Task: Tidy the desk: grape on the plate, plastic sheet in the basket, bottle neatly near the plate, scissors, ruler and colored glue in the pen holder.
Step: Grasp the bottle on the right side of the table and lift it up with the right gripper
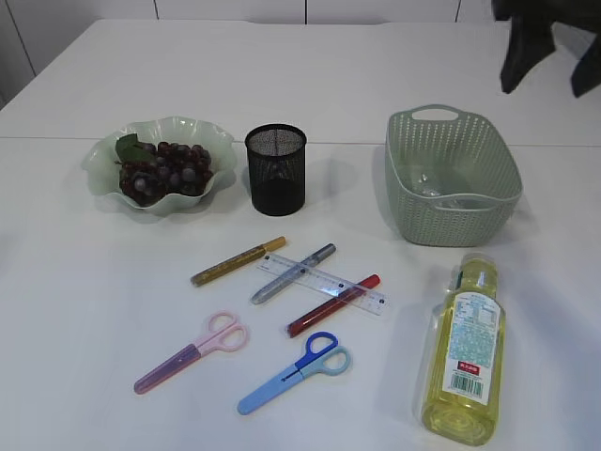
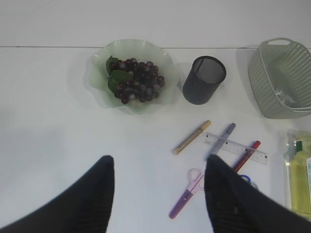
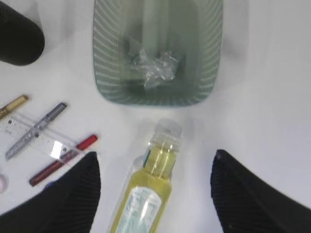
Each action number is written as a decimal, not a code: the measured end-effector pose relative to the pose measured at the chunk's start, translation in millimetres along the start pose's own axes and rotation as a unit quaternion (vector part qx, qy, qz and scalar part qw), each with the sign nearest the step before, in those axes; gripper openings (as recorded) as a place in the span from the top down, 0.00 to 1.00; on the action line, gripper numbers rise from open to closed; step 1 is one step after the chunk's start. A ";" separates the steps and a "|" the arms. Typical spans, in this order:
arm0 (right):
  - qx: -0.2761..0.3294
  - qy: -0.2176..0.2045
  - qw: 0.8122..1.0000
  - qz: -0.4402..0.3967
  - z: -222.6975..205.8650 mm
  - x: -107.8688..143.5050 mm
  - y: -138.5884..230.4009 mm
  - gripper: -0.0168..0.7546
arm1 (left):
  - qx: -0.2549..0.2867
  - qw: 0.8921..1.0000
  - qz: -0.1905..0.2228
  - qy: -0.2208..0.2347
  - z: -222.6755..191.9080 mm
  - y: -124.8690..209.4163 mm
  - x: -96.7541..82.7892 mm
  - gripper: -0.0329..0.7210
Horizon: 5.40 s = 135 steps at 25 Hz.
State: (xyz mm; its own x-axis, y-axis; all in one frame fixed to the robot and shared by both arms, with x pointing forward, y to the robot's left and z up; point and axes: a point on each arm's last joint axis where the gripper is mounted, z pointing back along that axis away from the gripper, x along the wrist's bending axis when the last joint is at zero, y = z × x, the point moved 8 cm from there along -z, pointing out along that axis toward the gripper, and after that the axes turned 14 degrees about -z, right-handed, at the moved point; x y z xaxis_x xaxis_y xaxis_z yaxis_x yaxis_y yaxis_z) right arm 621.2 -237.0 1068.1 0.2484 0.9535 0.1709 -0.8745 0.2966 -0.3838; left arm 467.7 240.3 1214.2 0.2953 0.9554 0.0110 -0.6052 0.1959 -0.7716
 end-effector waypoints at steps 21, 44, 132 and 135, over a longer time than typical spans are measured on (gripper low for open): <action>0.039 -0.087 0.988 -0.121 72.7 -35.9 144.5 0.23 | -0.001 1.000 0.004 0.012 0.0 -0.3 -4.2 0.38; 0.168 0.039 0.965 -0.198 -22.6 -7.6 157.0 0.29 | -0.001 1.000 -0.001 0.014 0.0 -0.3 -4.7 0.38; 0.270 0.137 0.940 -0.160 -172.4 7.8 196.5 0.19 | 0.000 1.000 -0.011 -0.004 0.0 0.1 1.4 0.38; 0.268 0.136 0.940 -0.161 -172.8 7.8 195.9 0.20 | 0.000 1.000 -0.011 -0.004 0.0 0.1 1.4 0.38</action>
State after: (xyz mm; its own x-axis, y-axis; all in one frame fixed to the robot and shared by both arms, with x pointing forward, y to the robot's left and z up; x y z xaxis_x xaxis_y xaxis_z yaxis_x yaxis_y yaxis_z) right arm 523.8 -162.1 837.4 0.5694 0.8193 -0.0673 -0.8022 0.5717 0.1724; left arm 468.1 241.6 1214.1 0.3020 0.9528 0.0323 -0.5994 0.2161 -0.7707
